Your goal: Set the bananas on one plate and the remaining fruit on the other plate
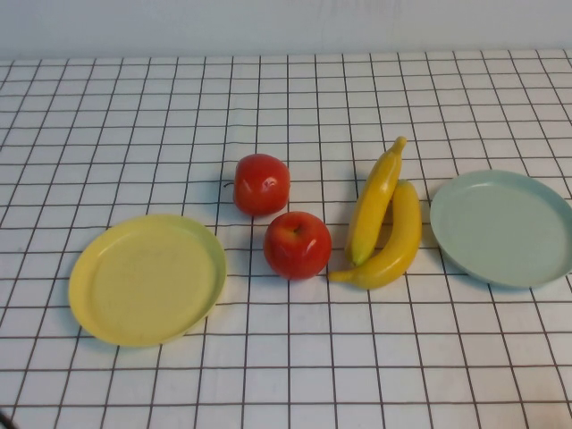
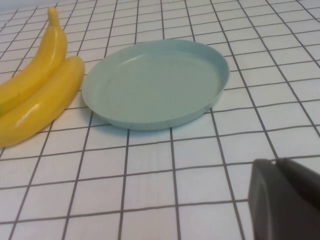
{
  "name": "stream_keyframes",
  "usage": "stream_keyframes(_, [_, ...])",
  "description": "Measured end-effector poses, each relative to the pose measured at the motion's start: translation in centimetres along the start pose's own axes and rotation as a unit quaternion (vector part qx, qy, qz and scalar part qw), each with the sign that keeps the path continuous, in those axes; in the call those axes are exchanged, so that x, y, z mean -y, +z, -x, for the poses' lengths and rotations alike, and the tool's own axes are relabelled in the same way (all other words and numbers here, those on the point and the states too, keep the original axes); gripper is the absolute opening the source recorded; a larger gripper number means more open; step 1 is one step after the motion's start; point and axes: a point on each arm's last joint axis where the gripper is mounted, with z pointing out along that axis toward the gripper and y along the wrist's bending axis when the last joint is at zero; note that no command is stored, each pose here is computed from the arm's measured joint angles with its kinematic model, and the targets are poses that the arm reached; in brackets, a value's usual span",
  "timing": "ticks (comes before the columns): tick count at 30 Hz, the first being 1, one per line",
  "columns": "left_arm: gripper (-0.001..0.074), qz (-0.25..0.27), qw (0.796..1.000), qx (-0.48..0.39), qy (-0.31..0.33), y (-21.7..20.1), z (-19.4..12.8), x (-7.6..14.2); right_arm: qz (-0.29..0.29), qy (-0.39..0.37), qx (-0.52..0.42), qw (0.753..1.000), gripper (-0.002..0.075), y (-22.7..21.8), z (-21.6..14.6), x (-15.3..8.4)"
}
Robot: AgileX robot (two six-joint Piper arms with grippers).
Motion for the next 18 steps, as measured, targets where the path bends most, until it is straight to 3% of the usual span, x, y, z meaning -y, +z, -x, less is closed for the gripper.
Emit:
stream_keyframes(5, [-0.0002, -0.052, 0.987, -0.114, 0.104, 4.3, 2.0, 1.1, 0.0, 0.0, 0.0, 1.0, -0.0016, 0.0, 0.0, 0.0])
stream_keyframes(12, [0.0019, -0.151, 0.952, -0.226, 0.145, 11.6, 1.0, 1.6, 0.0, 0.0, 0.0, 1.0, -0.0016, 0.0, 0.0, 0.0])
stream_keyframes(15, [0.0137, -0.194, 0.928, -0.267, 0.174, 14.7, -0.2, 1.9, 0.0, 0.0, 0.0, 1.0, -0.0016, 0.0, 0.0, 0.0])
stream_keyframes(18, [0.0366, -0.231, 0.903, -0.307, 0.194, 17.6, -1.6, 3.1, 0.0, 0.0, 0.0, 1.0, -0.0016, 0.0, 0.0, 0.0])
